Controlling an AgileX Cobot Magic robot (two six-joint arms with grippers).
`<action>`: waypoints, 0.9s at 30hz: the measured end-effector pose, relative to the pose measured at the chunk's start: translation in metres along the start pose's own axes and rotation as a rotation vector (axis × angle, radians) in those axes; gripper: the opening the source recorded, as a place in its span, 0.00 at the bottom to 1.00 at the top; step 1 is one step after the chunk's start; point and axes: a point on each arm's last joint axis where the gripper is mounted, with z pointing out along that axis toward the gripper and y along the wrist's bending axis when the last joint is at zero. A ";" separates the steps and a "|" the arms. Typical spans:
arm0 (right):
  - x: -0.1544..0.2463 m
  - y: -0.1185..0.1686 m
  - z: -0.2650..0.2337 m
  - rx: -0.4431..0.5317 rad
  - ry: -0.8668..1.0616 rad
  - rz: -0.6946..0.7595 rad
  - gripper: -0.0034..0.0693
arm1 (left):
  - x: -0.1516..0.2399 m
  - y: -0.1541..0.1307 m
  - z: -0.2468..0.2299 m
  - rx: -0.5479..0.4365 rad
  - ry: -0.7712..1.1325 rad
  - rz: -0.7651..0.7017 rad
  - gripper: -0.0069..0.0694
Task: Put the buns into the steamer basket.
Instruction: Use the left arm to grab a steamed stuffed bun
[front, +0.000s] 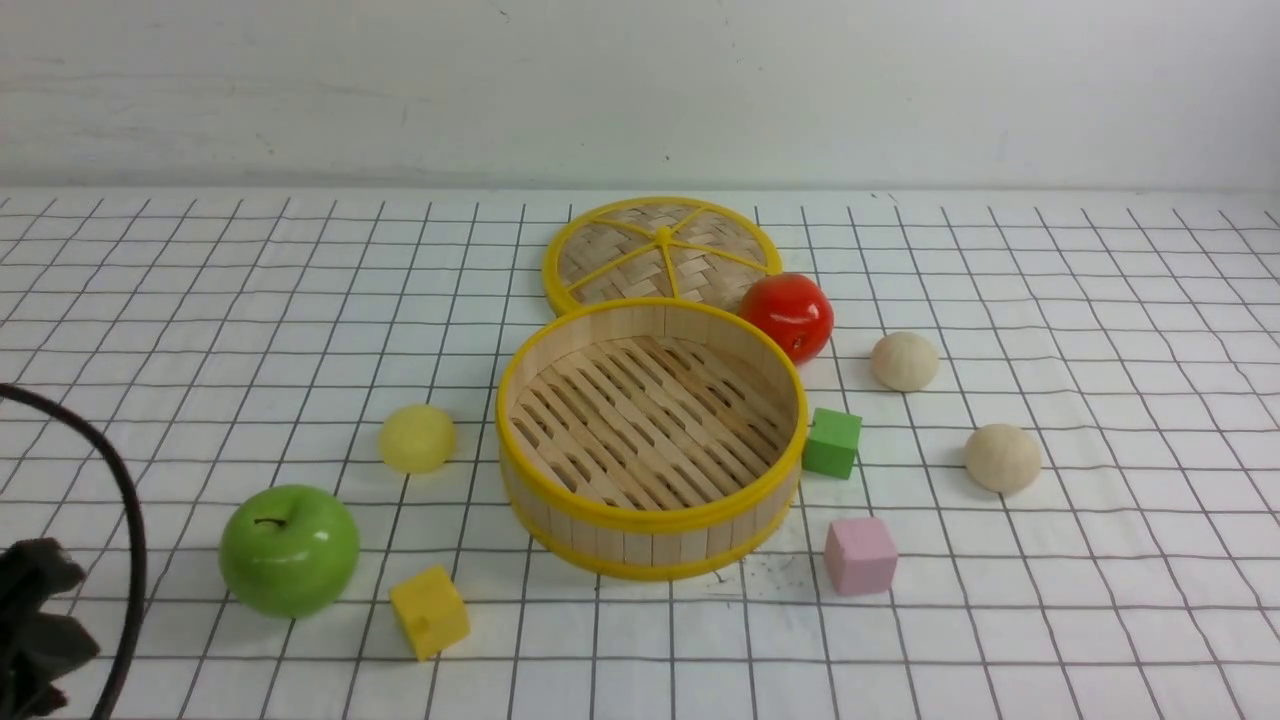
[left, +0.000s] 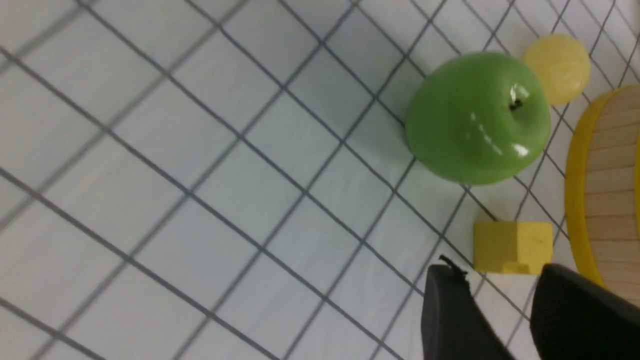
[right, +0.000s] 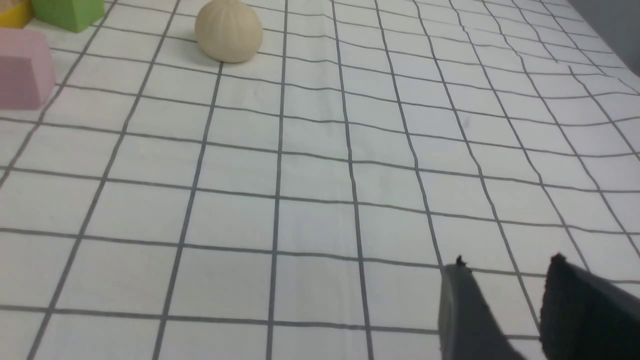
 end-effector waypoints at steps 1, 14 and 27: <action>0.000 0.000 0.000 0.000 0.000 0.000 0.38 | 0.001 -0.001 0.005 -0.004 0.024 -0.015 0.40; 0.000 0.000 0.000 0.000 0.000 0.000 0.38 | 0.001 -0.043 0.046 0.168 0.351 0.250 0.40; 0.000 0.000 0.000 0.000 0.000 0.000 0.38 | -0.022 -0.083 0.053 0.264 0.454 0.426 0.40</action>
